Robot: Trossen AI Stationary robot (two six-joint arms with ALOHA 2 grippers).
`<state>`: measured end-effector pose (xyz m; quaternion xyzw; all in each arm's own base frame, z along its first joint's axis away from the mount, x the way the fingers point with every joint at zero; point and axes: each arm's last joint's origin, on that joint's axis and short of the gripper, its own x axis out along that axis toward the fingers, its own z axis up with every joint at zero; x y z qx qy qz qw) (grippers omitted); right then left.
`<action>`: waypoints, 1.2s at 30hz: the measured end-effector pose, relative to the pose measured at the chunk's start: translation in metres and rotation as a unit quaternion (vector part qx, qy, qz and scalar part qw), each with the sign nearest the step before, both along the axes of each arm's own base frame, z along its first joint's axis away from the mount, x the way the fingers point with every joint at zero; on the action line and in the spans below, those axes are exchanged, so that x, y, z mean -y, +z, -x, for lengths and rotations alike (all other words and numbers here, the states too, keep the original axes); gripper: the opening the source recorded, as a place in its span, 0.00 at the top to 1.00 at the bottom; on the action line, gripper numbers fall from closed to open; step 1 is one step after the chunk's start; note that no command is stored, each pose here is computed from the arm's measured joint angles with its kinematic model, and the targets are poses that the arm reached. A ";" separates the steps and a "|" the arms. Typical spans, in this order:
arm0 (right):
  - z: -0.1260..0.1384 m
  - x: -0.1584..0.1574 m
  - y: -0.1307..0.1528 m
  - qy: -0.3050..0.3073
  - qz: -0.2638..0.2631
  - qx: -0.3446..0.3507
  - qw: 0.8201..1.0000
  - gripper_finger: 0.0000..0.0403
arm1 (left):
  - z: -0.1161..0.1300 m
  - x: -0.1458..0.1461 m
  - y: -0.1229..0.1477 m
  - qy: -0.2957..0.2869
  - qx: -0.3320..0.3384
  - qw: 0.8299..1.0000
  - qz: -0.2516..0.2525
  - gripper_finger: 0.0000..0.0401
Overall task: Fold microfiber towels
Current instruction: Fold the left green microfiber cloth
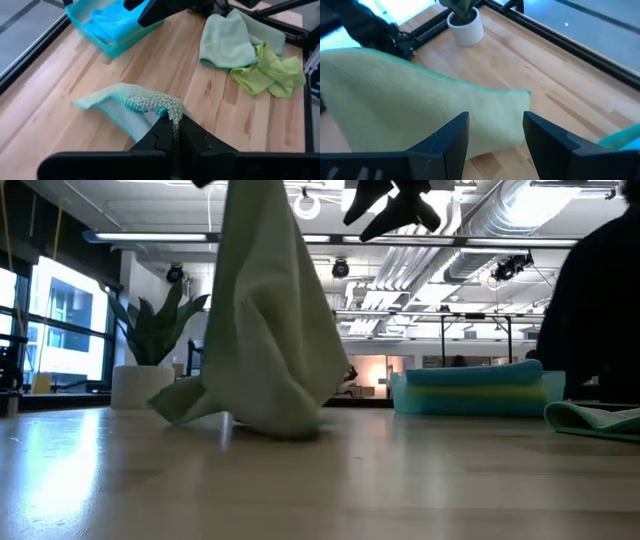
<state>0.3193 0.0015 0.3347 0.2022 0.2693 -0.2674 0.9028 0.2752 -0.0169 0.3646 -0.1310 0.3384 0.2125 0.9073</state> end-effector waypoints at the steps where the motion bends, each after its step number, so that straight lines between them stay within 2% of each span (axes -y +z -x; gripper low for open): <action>1: -0.001 0.001 0.001 -0.006 -0.008 0.010 1.000 0.56 | 0.003 0.001 0.007 -0.002 -0.004 1.000 0.001 1.00; 5: -0.005 0.006 0.006 -0.031 -0.023 0.054 0.998 0.56 | 0.017 0.005 0.038 -0.033 -0.014 0.999 0.006 1.00; 7: -0.006 0.010 0.008 -0.018 -0.023 0.062 0.998 0.56 | 0.025 0.007 0.051 -0.061 -0.023 0.998 0.017 1.00; 10: -0.010 0.014 0.012 0.086 -0.007 0.062 0.994 0.56 | 0.037 0.009 0.067 -0.102 -0.035 0.993 0.045 1.00; 13: -0.014 0.013 0.017 0.216 0.025 0.078 0.973 0.56 | 0.047 0.011 0.080 -0.155 -0.044 0.984 0.070 1.00; 15: -0.017 0.011 0.022 0.259 0.054 0.103 0.959 0.56 | 0.054 0.012 0.089 -0.194 -0.043 0.976 0.083 1.00; 20: -0.021 0.011 0.035 0.279 0.125 0.152 0.940 0.56 | 0.069 0.017 0.110 -0.283 -0.025 0.952 0.110 1.00; 25: -0.024 0.010 0.038 0.257 0.150 0.169 0.940 0.56 | 0.085 0.020 0.132 -0.318 0.008 0.943 0.097 1.00; 28: -0.028 0.012 0.040 0.241 0.140 0.195 0.940 0.56 | 0.090 0.017 0.136 -0.290 0.006 0.954 0.072 1.00; 30: -0.033 0.011 0.042 0.241 0.121 0.230 0.935 0.56 | 0.092 0.016 0.135 -0.273 -0.005 0.959 0.074 1.00; 36: -0.057 0.007 0.035 0.278 0.072 0.318 0.904 0.56 | 0.083 0.021 0.132 -0.303 -0.010 0.947 0.111 1.00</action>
